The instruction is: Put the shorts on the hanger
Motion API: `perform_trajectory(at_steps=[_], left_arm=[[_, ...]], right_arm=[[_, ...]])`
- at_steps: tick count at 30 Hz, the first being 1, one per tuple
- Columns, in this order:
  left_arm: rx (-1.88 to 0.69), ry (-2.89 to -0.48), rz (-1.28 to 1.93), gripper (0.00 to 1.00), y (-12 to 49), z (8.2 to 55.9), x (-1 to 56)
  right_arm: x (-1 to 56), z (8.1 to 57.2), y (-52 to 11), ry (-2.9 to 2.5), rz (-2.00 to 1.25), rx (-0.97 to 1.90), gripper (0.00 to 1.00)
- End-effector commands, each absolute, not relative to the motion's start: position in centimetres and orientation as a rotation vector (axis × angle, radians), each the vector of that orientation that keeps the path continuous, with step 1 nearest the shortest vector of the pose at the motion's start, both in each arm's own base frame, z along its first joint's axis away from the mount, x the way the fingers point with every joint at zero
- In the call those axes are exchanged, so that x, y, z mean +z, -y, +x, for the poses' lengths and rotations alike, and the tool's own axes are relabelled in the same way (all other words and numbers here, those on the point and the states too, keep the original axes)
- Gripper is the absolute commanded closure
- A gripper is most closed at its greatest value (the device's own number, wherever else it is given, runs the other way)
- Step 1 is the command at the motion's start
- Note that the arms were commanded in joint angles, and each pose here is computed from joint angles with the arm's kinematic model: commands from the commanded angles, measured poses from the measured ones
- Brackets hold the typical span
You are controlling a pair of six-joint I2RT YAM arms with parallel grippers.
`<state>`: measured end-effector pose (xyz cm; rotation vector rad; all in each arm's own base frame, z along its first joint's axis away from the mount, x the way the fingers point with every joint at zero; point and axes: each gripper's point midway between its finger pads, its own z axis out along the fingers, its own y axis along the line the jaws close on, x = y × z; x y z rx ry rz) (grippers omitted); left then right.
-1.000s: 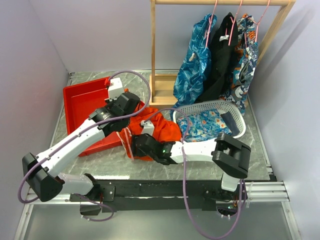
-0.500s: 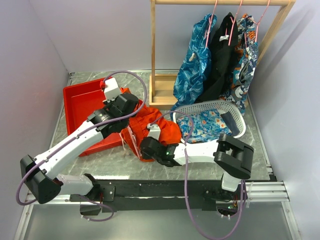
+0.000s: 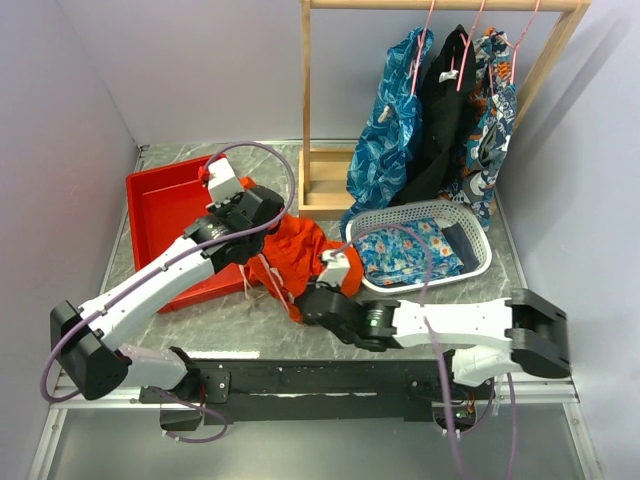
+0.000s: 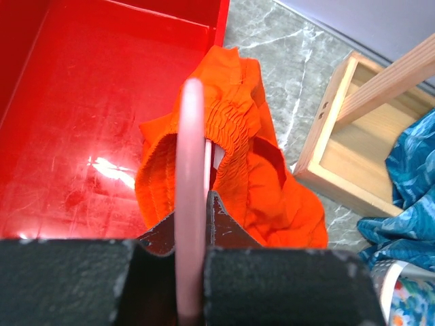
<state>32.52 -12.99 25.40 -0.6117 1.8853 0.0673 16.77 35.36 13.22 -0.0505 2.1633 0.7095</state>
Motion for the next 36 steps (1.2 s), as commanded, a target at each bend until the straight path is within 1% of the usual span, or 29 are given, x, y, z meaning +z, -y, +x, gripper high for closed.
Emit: perform_trajectory(at_steps=[1, 8, 17, 26, 29, 36], left_arm=[[0.013, -1.758, -0.709, 0.99, 12.5, 33.3, 28.5], [0.037, -1.771, -0.716, 0.99, 12.8, 33.7, 28.5], [0.046, -1.780, -0.723, 0.99, 13.0, 34.0, 27.4], [0.064, -1.792, -0.730, 0.99, 13.0, 33.9, 26.3], [0.051, -1.787, -0.733, 0.99, 13.2, 34.1, 26.6], [-0.008, -1.783, -0.774, 0.99, 13.3, 34.4, 27.2]], right_arm=[[14.9, 16.8, -33.1, -2.081, 0.021, 0.669, 1.00], [16.0, 15.6, -32.9, -2.044, -0.036, 0.538, 1.00], [18.3, 15.5, -32.7, -2.006, -0.032, 0.511, 1.00], [19.7, 14.8, -34.3, -2.011, -0.112, 0.531, 1.00], [19.7, 14.3, -34.8, -2.014, -0.144, 0.530, 1.00], [17.4, 13.5, -35.1, -2.060, -0.163, 0.525, 1.00]])
